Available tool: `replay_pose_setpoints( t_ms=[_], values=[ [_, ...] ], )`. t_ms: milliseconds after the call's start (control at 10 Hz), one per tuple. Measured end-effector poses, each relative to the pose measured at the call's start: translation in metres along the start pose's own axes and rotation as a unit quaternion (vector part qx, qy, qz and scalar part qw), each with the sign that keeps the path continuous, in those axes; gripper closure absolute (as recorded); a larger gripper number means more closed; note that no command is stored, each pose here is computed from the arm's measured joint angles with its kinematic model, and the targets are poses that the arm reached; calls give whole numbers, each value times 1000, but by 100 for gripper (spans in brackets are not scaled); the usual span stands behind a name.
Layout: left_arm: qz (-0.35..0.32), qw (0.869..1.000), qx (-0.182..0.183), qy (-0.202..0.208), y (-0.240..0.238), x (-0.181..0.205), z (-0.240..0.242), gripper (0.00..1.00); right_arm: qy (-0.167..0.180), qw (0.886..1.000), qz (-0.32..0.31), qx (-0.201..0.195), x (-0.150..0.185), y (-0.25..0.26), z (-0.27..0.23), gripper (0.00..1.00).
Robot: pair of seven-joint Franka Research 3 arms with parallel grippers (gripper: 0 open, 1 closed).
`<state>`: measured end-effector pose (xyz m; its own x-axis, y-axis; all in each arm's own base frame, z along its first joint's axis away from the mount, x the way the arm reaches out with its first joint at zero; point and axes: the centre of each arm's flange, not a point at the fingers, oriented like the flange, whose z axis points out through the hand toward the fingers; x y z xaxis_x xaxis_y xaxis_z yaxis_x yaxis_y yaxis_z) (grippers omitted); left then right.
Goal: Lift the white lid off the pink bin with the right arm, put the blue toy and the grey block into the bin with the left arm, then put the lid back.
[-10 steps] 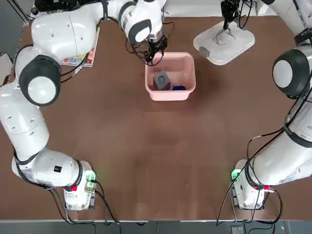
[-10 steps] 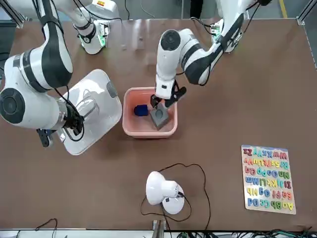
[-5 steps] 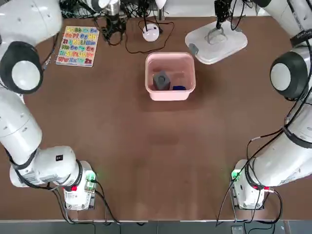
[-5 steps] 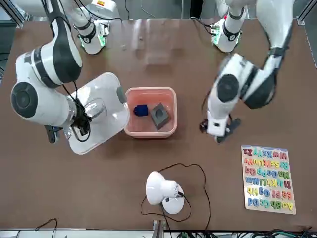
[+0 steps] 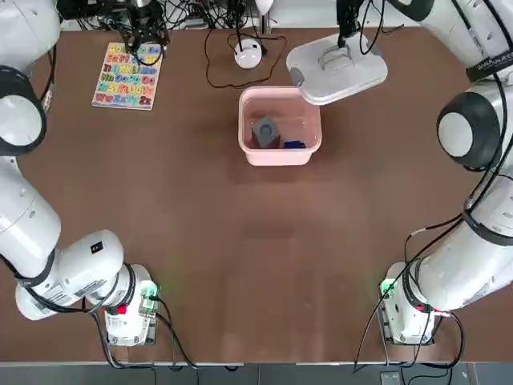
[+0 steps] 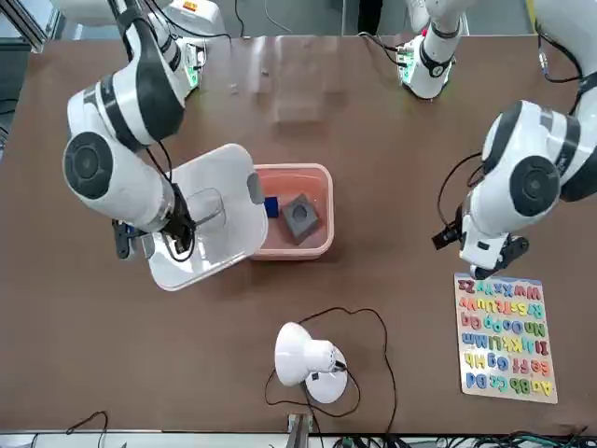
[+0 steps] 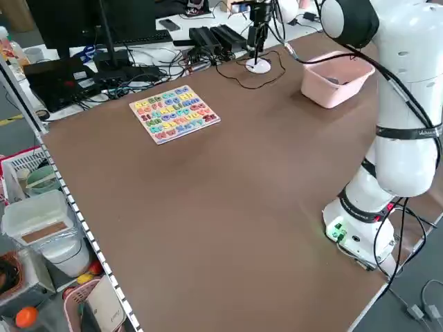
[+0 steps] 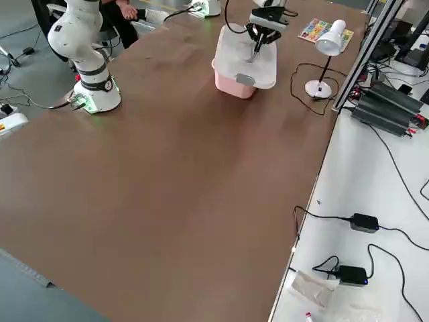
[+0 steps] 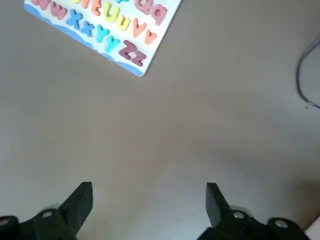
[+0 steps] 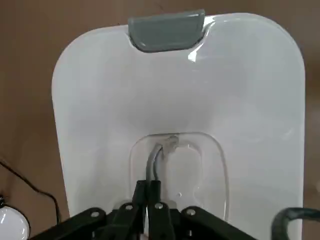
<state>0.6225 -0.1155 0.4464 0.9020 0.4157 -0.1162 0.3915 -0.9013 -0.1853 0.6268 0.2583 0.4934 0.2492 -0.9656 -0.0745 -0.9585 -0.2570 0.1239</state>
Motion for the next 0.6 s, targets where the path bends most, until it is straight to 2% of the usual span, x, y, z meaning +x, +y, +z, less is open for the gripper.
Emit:
replay_pose_setpoints(
  t_ms=[400,600],
  values=[
    [93,995,-24,-6,-42,0,-33,0,-1,999,34,8,-34,-12,31,95],
    [142,990,-7,17,-43,-13,-55,0,-2,998,54,13,-58,-18,51,95]
  ],
)
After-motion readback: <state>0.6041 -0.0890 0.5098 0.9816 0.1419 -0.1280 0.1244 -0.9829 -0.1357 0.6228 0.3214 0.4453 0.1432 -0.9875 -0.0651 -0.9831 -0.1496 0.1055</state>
